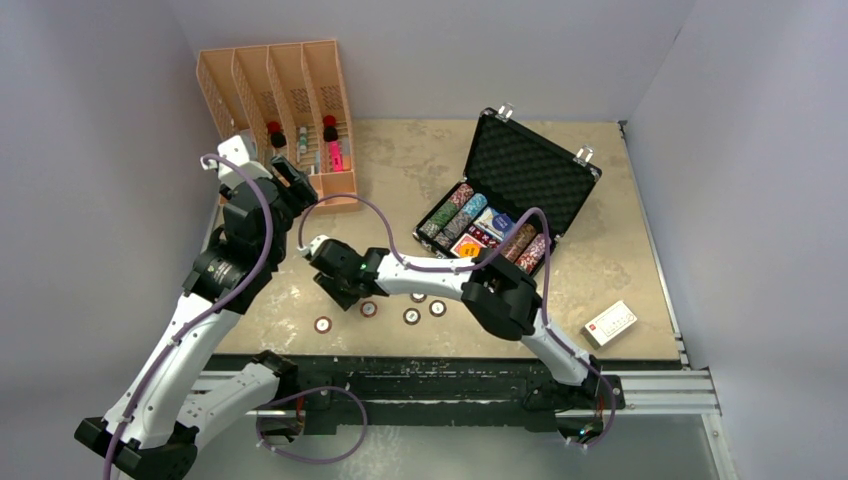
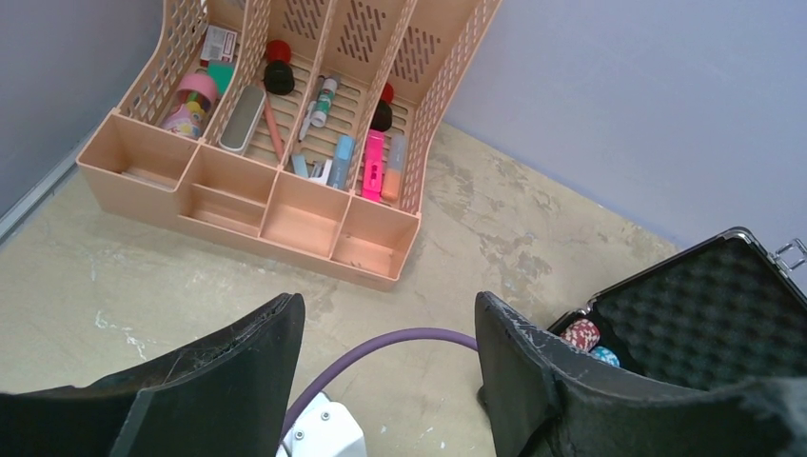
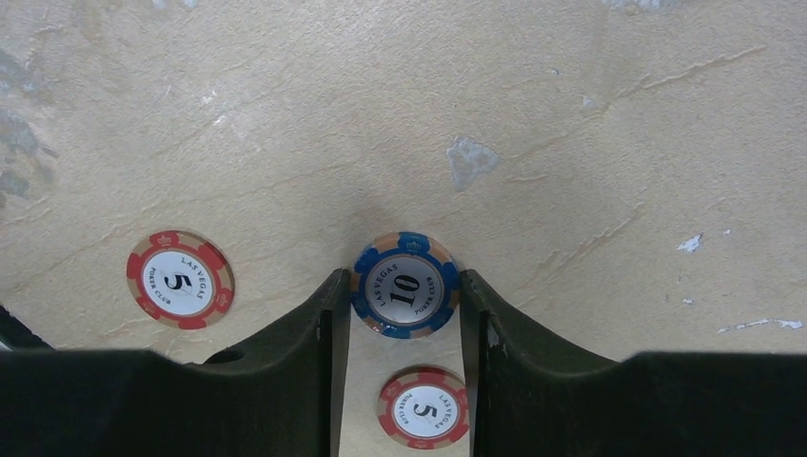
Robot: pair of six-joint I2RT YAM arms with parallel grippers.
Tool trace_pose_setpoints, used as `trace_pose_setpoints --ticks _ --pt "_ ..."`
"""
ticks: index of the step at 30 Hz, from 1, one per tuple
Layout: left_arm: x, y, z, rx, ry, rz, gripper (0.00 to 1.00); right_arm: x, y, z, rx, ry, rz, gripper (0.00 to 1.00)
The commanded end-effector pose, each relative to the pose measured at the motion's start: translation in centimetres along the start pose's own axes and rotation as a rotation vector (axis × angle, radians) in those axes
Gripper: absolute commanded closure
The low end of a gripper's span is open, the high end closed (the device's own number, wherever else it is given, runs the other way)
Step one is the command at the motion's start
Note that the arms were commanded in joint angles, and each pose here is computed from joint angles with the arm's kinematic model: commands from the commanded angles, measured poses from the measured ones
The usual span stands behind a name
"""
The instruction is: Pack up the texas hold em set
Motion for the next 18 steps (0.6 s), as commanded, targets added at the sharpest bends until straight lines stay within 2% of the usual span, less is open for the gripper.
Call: trace_pose_setpoints --ticks 1,5,12,18 --pt "0.0 -0.1 -0.1 -0.024 -0.004 -0.008 0.33 -1.5 -0.3 0.6 0.049 -0.035 -0.032 0.67" --pt "0.2 -0.2 -0.5 -0.020 0.014 -0.016 0.27 -4.9 -2.2 2.4 0.154 -0.182 -0.003 0.68" --pt "0.9 -0.6 -2.1 -0.030 0.062 -0.053 0.25 -10.6 -8.8 4.1 0.444 -0.403 0.013 0.68" --pt "2.3 -2.1 -5.4 0.036 0.215 -0.232 0.25 -16.2 -14.2 4.7 0.757 -0.532 0.058 0.68"
Point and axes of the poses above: each gripper's point midway between its finger pads, its own x axis out along the fingers, its own y axis along the line the jaws close on, z = x × y, the point moved 10 cm from there along -x, back along the fingers, and after that the axes turned 1 degree about x, right-handed, at the moved point
